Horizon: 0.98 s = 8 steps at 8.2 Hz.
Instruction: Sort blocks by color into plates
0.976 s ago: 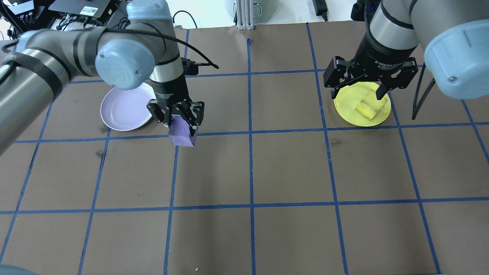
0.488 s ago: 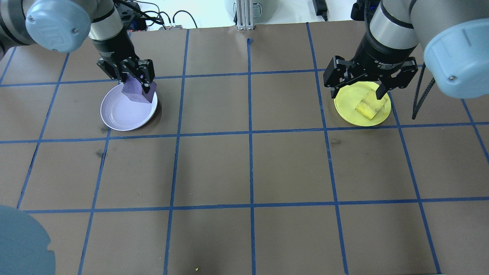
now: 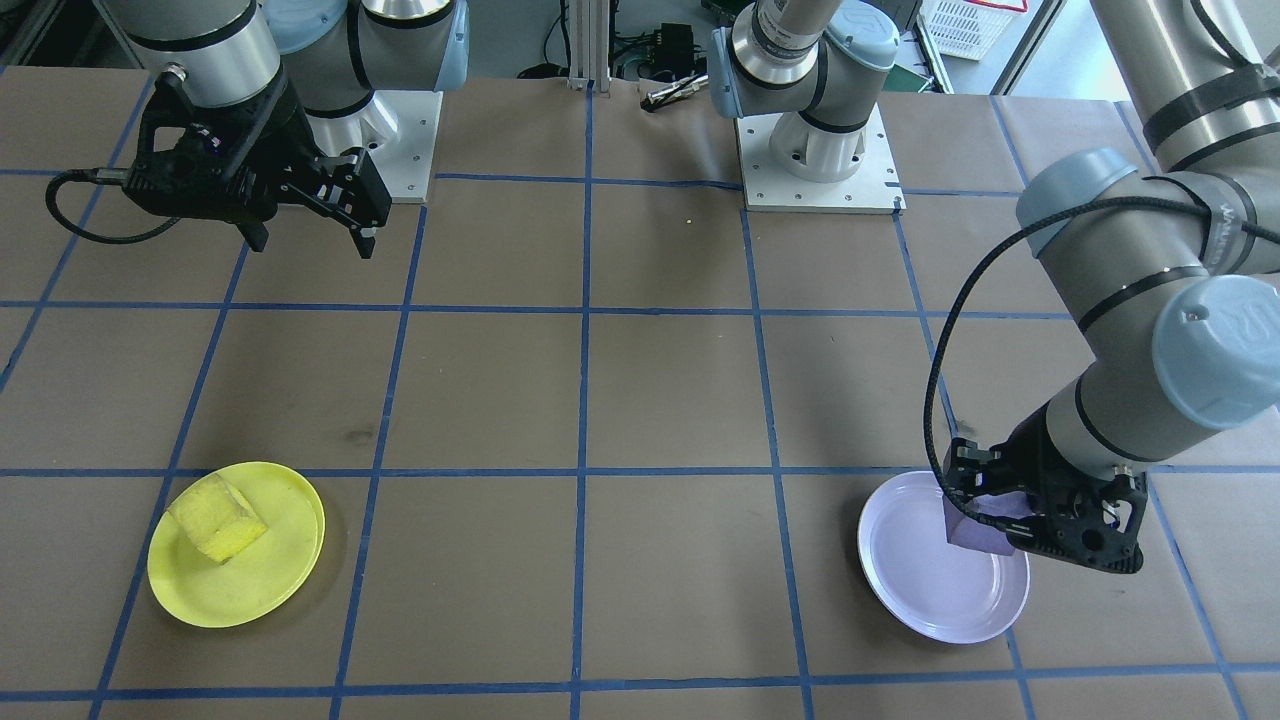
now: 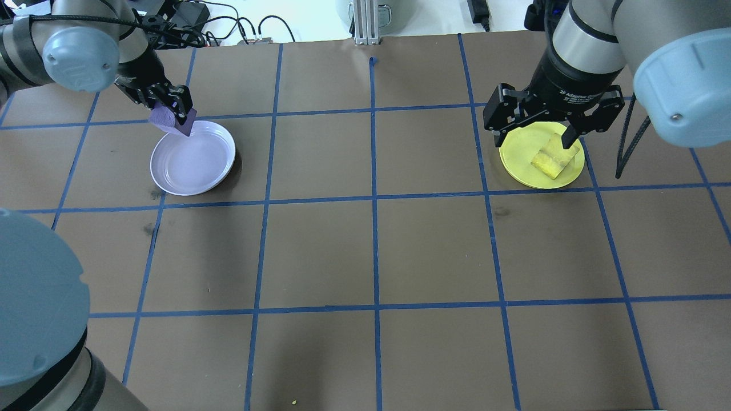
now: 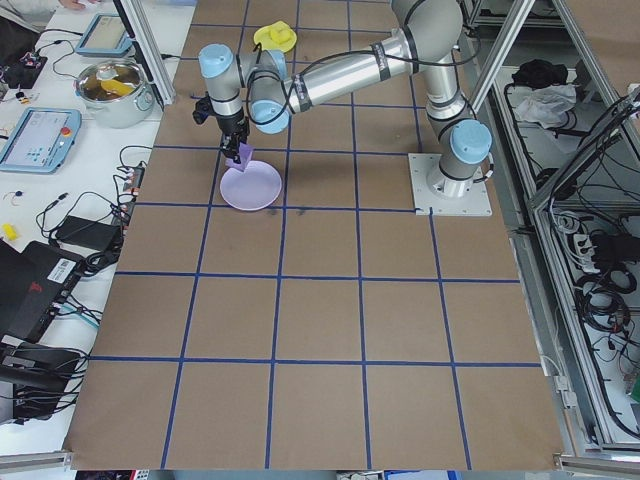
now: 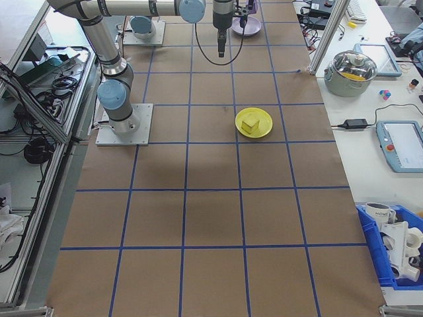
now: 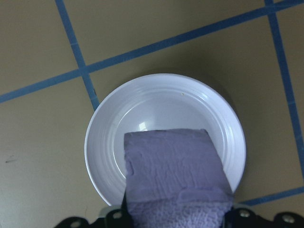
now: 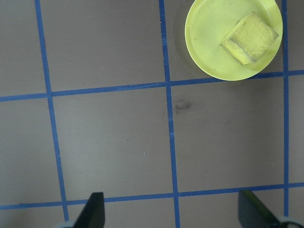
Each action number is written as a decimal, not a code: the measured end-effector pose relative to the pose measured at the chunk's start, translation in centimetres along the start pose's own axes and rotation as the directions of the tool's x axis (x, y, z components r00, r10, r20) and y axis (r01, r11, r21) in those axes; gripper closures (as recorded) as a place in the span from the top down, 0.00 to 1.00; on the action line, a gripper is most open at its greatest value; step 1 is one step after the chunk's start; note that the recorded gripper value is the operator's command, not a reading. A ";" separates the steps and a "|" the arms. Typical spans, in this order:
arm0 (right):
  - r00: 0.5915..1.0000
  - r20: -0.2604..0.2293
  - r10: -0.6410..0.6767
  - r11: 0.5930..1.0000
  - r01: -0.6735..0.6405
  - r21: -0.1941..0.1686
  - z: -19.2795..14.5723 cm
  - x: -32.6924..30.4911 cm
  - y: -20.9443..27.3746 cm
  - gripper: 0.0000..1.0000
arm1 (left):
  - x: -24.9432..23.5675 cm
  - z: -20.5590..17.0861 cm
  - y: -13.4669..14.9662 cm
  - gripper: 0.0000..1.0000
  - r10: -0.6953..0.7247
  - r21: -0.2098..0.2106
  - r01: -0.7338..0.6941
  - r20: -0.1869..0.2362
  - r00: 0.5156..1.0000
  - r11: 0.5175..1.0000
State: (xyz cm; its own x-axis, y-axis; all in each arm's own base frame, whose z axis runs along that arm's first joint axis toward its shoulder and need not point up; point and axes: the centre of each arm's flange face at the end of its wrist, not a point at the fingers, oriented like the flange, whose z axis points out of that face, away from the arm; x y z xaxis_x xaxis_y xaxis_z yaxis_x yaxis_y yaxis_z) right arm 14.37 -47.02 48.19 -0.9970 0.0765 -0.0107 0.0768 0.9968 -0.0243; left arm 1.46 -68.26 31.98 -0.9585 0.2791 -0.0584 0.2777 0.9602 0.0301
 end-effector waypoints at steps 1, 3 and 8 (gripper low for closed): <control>1.000 0.000 0.000 1.000 0.000 0.000 0.0 0.0 0.0 1.00 | -0.4 1.7 -0.8 0.08 0.000 0.011 0.000 0.005 1.000 1.000; 1.000 0.001 0.000 1.000 0.000 -0.001 0.0 0.0 0.0 1.00 | -0.7 5.3 -1.8 0.66 0.003 -0.010 -0.003 -0.006 1.000 1.000; 1.000 -0.001 0.000 1.000 0.000 0.000 0.0 0.0 0.0 1.00 | -0.3 7.2 -1.4 1.00 0.004 -0.088 -0.008 -0.038 0.999 0.996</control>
State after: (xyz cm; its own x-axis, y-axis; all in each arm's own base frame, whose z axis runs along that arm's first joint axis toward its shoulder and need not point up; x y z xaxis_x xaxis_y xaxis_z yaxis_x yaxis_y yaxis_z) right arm 14.36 -47.02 48.19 -0.9970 0.0766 -0.0100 0.0768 0.9968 -0.0242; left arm 1.80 -69.54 24.79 -0.9590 0.2826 -0.0206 0.2783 0.9532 0.1181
